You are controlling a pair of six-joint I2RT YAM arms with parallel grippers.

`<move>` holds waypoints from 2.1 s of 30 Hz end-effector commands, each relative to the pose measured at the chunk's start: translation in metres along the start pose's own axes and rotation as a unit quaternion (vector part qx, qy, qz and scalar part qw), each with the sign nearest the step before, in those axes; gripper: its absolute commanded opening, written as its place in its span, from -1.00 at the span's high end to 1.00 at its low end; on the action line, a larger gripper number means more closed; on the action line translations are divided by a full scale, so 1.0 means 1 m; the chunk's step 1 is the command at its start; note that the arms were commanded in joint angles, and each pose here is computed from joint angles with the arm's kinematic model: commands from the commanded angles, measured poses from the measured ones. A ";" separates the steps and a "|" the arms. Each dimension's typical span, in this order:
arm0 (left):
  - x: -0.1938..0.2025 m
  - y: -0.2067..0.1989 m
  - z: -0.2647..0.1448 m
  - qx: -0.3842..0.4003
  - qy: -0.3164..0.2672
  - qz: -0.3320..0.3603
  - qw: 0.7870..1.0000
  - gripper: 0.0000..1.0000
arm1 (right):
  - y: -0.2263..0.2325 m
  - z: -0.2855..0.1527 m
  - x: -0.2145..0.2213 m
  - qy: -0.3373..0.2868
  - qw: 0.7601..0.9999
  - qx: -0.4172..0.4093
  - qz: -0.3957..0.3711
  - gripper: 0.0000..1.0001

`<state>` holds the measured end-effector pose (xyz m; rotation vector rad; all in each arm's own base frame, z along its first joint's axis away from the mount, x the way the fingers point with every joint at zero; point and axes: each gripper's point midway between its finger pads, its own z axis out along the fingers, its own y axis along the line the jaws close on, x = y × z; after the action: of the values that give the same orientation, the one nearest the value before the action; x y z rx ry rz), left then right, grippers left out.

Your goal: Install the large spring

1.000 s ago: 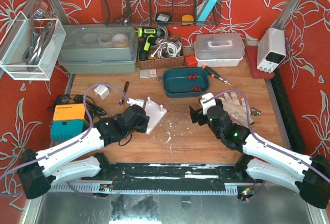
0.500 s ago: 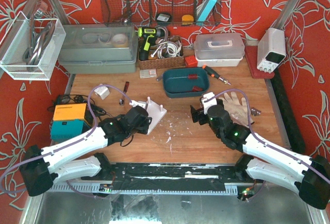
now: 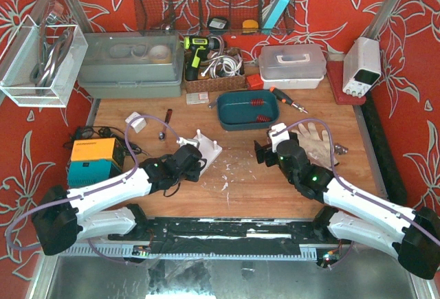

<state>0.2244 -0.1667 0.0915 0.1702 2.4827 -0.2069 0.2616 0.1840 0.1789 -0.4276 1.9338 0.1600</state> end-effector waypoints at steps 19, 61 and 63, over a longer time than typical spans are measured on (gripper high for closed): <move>-0.031 -0.017 -0.013 0.037 -0.060 -0.017 0.997 -0.17 | -0.019 0.003 0.011 0.014 0.998 0.048 0.029 -0.98; -0.099 -0.043 -0.063 0.136 -0.317 0.054 0.937 -1.00 | -0.071 0.247 0.008 0.170 0.947 0.160 0.221 -0.23; -0.099 -0.045 -0.060 0.134 -0.311 0.058 0.939 -0.99 | -0.074 0.251 0.010 0.165 0.942 0.174 0.236 -0.22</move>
<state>0.2557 -0.2012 0.1932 0.3056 1.8190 -0.4767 0.4945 0.2012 0.0778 0.0890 2.3467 0.0904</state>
